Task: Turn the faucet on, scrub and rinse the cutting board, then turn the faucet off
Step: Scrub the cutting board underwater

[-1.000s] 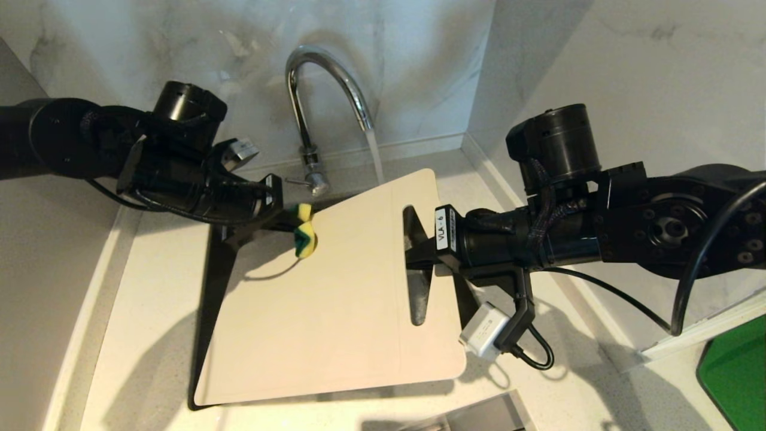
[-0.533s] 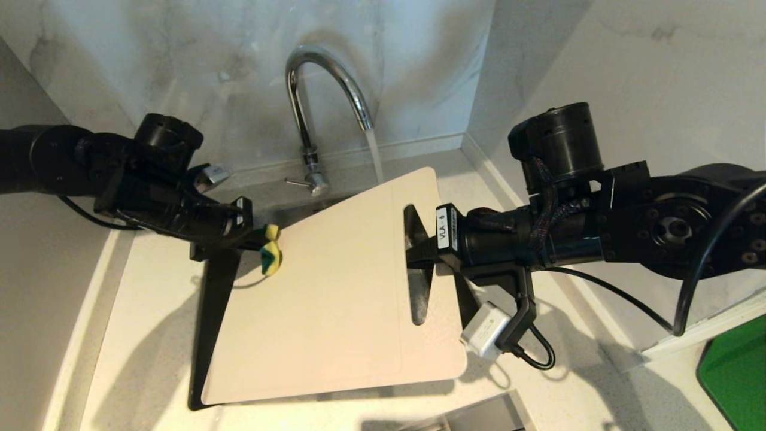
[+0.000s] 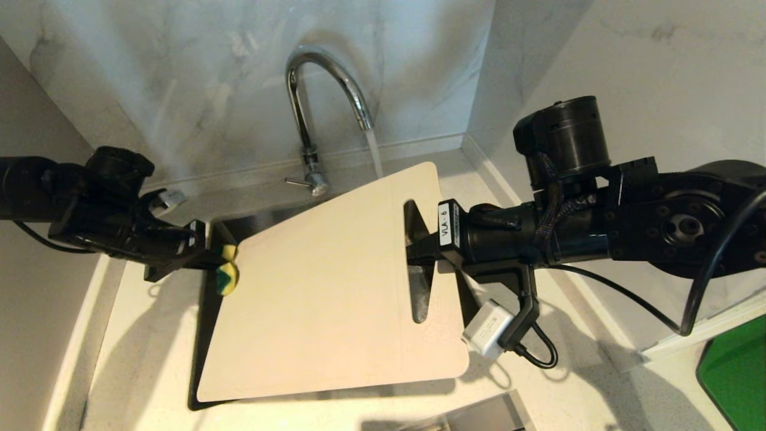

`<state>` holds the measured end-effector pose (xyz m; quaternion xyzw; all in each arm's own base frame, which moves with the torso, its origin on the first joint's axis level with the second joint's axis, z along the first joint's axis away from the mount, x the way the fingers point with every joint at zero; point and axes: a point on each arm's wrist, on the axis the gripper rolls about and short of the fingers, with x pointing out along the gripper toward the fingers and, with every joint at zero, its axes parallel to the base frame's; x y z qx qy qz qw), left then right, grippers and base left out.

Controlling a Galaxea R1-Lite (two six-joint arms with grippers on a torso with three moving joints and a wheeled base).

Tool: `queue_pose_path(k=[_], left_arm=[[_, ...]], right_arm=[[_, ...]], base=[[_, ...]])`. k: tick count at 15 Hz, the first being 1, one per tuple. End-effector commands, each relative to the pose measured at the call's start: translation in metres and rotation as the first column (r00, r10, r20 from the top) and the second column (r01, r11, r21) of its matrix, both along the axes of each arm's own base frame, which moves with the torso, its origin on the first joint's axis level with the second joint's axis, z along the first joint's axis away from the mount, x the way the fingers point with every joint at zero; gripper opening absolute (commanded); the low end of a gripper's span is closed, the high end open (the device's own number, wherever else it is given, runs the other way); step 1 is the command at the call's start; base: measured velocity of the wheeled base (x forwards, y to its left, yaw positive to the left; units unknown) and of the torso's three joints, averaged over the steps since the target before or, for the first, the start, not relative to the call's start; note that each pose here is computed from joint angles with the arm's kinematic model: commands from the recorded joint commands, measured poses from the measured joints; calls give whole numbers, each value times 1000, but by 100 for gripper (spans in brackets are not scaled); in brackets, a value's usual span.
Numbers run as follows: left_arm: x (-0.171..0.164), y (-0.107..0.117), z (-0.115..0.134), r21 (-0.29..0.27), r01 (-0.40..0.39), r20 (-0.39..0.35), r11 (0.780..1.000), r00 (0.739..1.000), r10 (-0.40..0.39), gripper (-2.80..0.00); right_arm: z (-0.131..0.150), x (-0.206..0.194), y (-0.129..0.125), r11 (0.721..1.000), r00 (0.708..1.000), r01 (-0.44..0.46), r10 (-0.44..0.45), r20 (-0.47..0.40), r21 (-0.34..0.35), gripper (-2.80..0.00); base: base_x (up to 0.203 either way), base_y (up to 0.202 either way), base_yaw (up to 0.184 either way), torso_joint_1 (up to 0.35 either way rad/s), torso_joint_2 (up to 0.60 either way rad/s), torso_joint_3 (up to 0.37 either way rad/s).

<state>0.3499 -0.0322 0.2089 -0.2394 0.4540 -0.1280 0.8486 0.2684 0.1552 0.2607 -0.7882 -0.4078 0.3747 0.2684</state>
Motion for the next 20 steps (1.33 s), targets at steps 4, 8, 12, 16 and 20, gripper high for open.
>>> queue_pose_path(k=[4, 8, 12, 16, 20], left_arm=[[-7, 5, 13, -10, -16, 33, 1000, 999, 16, -280], [-36, -22, 60, -100, 50, 131, 994, 991, -37, -280], [-85, -81, 98, -94, 219, 175, 971, 964, -201, -280], [-119, -125, 100, -40, 264, 128, 964, 958, -257, -280], [-124, -137, 85, 23, 239, 76, 971, 968, -241, -280]], right_arm=[[2, -2, -1, 1000, 1000, -6, 6, 15, -1, -280], [1, 1, 1, 1000, 1000, -6, 6, 13, -2, -280], [0, 4, 2, 1000, 1000, -6, 6, 12, -3, -280], [1, 6, 3, 1000, 1000, -4, 4, 14, 0, -280], [1, 6, 3, 1000, 1000, 0, 0, 7, 3, -280]], base=[[0, 0, 0, 0, 0, 0], [0, 0, 0, 0, 0, 0], [0, 0, 0, 0, 0, 0], [0, 0, 0, 0, 0, 0], [0, 0, 0, 0, 0, 0]])
